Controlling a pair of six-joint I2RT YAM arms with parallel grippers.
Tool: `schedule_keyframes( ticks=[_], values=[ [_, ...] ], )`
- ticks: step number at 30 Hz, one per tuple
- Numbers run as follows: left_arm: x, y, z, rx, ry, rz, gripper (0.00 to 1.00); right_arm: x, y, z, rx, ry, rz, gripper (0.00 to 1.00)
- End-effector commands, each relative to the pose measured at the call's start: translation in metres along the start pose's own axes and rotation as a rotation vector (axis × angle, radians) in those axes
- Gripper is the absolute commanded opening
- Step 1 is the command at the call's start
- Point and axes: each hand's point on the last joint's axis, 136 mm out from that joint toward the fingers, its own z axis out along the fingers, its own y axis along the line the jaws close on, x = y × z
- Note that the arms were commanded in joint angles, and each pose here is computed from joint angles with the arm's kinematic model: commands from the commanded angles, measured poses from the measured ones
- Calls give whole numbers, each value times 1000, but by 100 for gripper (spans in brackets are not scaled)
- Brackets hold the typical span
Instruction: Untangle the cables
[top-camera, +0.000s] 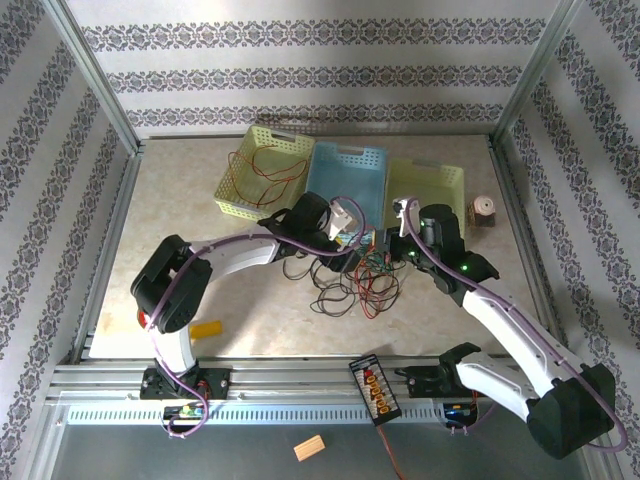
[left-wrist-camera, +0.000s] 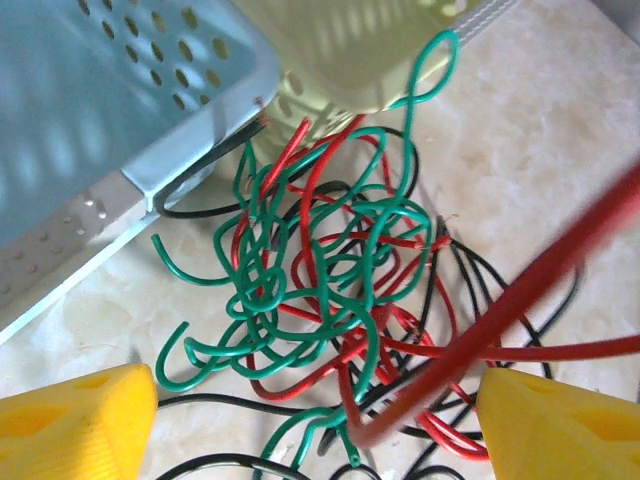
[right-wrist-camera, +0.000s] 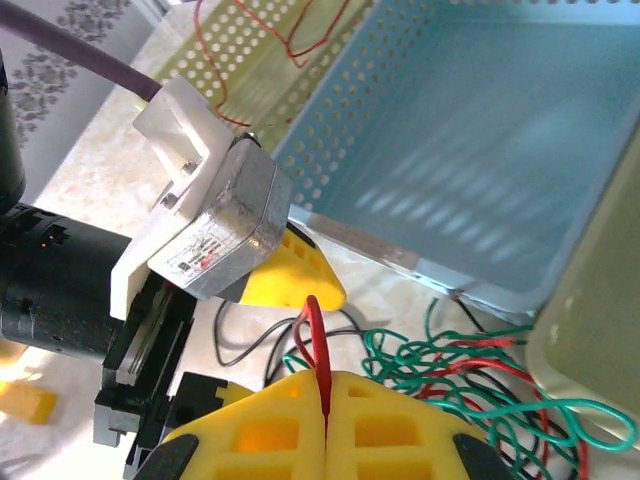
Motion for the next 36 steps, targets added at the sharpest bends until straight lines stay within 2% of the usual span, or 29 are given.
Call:
schedule_keyframes(
  ticks=[1, 8, 12, 15, 19, 20, 21, 23, 25, 29, 36],
  values=[
    [-38, -27, -27, 45, -103, 128, 83, -5, 17, 2, -89, 12, -11, 5],
    [-43, -26, -25, 38, -86, 178, 79, -7, 24, 2, -167, 10, 25, 5],
    [-56, -21, -15, 34, -109, 175, 70, -3, 24, 0, -185, 21, 43, 5],
    [-65, -20, -8, 45, -129, 167, 54, -2, 24, -1, -197, 19, 60, 5],
    [-78, -27, -8, 88, -174, 131, 12, 3, 15, 2, -174, 27, 86, 6],
    [-82, -26, -9, 81, -194, 120, 5, 4, 10, 3, -151, 27, 96, 12],
    [-85, -24, -12, 66, -214, 106, 0, 6, 3, 4, -115, 22, 106, 29],
    [-89, -20, -19, 32, -260, 83, 0, 15, -17, 7, -28, 18, 147, 55],
    [-93, -20, -29, 11, -290, 75, 0, 27, -35, 11, 42, 37, 190, 68],
    [-97, -27, -49, 16, -337, 76, 0, 56, -52, 23, 101, 147, 230, 77],
    [-98, -21, -69, -3, -362, 51, 0, 91, -64, 42, 108, 262, 252, 77]
  ],
)
